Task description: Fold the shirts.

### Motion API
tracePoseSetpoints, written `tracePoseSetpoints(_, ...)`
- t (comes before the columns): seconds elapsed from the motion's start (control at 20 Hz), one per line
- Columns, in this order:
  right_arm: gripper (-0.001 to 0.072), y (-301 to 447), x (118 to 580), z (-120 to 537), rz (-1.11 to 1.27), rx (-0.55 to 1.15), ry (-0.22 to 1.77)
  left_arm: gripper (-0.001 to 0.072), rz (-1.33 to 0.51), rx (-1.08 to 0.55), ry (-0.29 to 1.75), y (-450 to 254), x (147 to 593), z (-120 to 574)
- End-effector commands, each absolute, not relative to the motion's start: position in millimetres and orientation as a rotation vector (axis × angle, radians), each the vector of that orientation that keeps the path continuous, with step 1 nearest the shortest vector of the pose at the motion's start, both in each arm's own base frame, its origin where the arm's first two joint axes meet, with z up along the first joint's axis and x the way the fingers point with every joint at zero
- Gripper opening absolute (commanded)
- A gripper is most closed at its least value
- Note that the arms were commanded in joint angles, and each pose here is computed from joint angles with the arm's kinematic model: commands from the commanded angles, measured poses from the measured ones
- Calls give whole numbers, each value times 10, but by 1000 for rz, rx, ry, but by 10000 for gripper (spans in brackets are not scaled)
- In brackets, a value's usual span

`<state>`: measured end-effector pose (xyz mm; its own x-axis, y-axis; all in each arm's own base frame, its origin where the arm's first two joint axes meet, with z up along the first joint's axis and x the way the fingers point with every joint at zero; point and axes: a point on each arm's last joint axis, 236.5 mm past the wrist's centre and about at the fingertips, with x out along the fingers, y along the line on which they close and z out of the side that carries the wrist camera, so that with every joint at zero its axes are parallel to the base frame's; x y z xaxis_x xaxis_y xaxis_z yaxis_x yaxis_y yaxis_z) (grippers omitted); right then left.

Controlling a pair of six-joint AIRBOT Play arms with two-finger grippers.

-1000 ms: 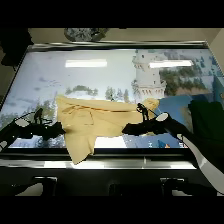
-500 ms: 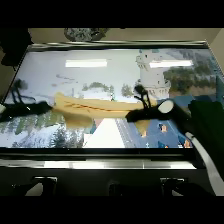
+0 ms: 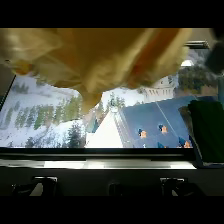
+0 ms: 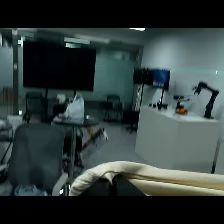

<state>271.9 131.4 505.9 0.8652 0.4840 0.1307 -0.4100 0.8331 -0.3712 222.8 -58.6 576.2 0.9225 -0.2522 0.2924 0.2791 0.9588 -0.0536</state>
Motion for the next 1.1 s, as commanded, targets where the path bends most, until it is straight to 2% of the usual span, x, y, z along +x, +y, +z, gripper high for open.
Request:
tracePoseSetpoints(0.0,39,1161,2160,5279,466,-334,-261,21,-247,-60,-438,-646,1566,6165)
tracePoseSetpoints(0.25,40,1140,2244,4774,488,-328,-35,21,-167,-20,-310,-486,1749,5881)
tracePoseSetpoints(0.35,39,899,2550,4209,387,-289,233,21,-114,-32,-130,-316,2097,5470)
tracePoseSetpoints(0.45,40,685,2905,3436,303,-350,556,21,-98,-54,74,-182,2588,4907)
tracePoseSetpoints(0.55,39,807,3391,2809,343,-417,731,21,-96,-109,280,-56,3154,4181)
tracePoseSetpoints(0.65,39,1110,4101,2295,399,-409,746,22,-98,-137,508,65,3669,3244)
tracePoseSetpoints(0.8,40,1508,5117,1775,417,-320,625,23,-85,-188,739,243,4303,1980)
tracePoseSetpoints(0.9,40,1742,5570,1499,425,-198,548,23,-82,-251,836,291,4641,1362)
tracePoseSetpoints(1.05,41,1904,5867,971,402,9,588,24,-111,-395,952,187,4950,595)
